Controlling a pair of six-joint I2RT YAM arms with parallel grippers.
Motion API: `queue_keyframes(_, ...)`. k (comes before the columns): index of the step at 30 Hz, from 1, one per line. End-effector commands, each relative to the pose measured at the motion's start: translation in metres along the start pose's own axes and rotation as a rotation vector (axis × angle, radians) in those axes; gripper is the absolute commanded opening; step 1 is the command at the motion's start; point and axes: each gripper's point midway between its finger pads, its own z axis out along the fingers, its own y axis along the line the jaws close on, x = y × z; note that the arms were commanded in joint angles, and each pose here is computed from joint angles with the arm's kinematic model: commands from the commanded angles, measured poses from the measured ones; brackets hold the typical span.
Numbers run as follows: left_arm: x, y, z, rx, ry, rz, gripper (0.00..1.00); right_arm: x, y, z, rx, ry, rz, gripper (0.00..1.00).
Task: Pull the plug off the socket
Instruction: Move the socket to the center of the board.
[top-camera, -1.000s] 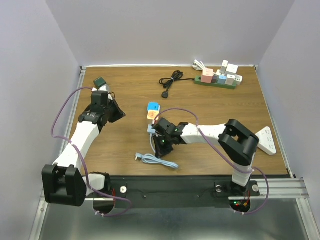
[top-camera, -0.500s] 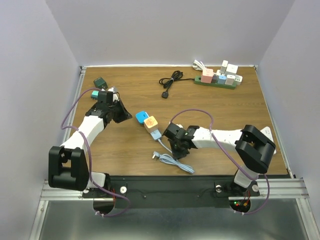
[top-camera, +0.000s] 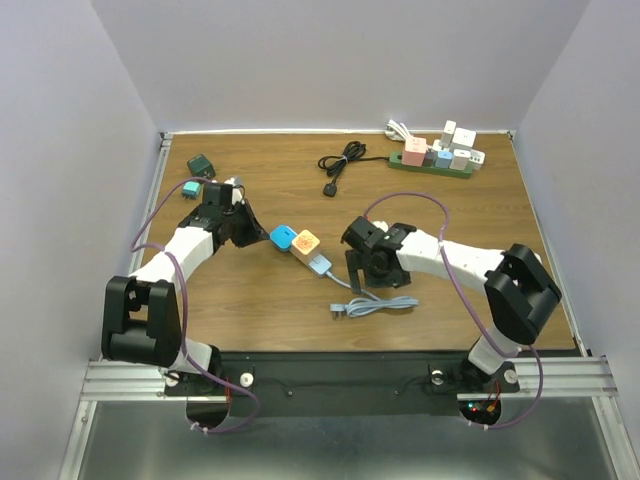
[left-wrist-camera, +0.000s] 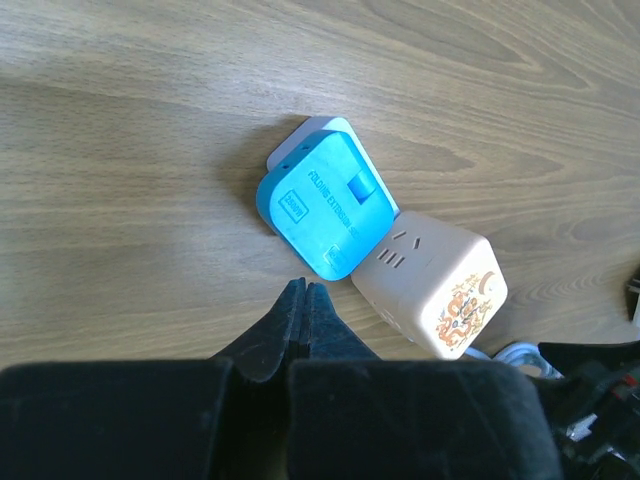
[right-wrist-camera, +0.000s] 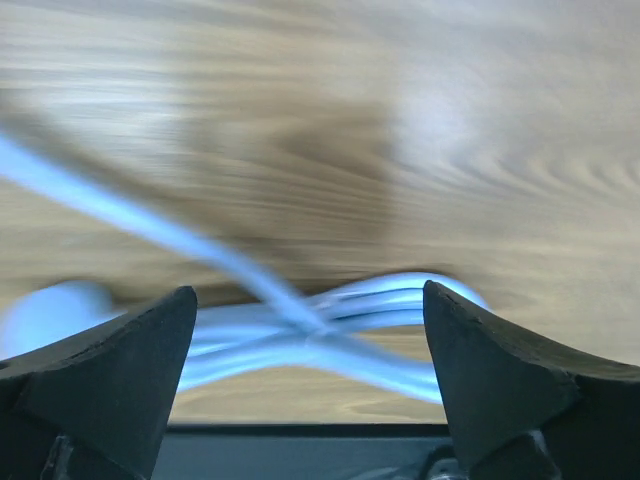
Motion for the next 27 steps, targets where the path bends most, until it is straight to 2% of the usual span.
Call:
queue_keyframes(1,-0.014,-0.01,-0.002,0.026,-0.044,0.017,0.0,-0.062,0.059,-0.053,-0.302,-0.2,-0.106,1.0)
queue_keyframes(5,-0.018,-0.01,-0.001,0.015,-0.062,-0.005,0.09,-0.078,0.085,-0.062,-0.386,-0.209,-0.19,1.0)
queue_keyframes(6,-0.014,-0.007,0.002,0.013,-0.055,-0.018,0.19,-0.087,0.091,-0.068,-0.402,-0.235,-0.206,1.0)
queue_keyframes(8,-0.01,-0.006,0.007,0.027,-0.044,-0.032,0.29,-0.095,0.098,-0.069,-0.417,-0.249,-0.221,1.0)
queue_keyframes(9,-0.009,-0.006,0.009,0.028,-0.042,-0.047,0.46,-0.097,0.103,-0.064,-0.417,-0.243,-0.244,1.0)
queue_keyframes(10,-0.008,-0.005,0.012,0.031,-0.037,-0.057,0.54,-0.099,0.106,-0.063,-0.42,-0.24,-0.246,1.0)
queue_keyframes(13,-0.004,-0.004,0.017,0.034,-0.029,-0.095,0.67,-0.11,0.119,-0.063,-0.426,-0.264,-0.297,1.0)
queue_keyframes(17,-0.008,-0.003,0.015,0.024,-0.059,-0.119,0.75,-0.128,0.137,-0.064,-0.445,-0.296,-0.349,1.0)
queue_keyframes(25,-0.001,-0.001,0.02,0.032,-0.048,-0.194,0.75,-0.146,0.164,-0.03,-0.429,-0.292,-0.413,1.0)
queue_keyframes(26,0.001,-0.001,0.021,0.033,-0.041,-0.201,0.75,-0.146,0.166,-0.024,-0.425,-0.284,-0.413,0.98)
queue_keyframes(27,-0.003,-0.004,0.023,0.052,-0.053,-0.204,0.75,-0.144,0.169,-0.021,-0.431,-0.273,-0.41,0.93)
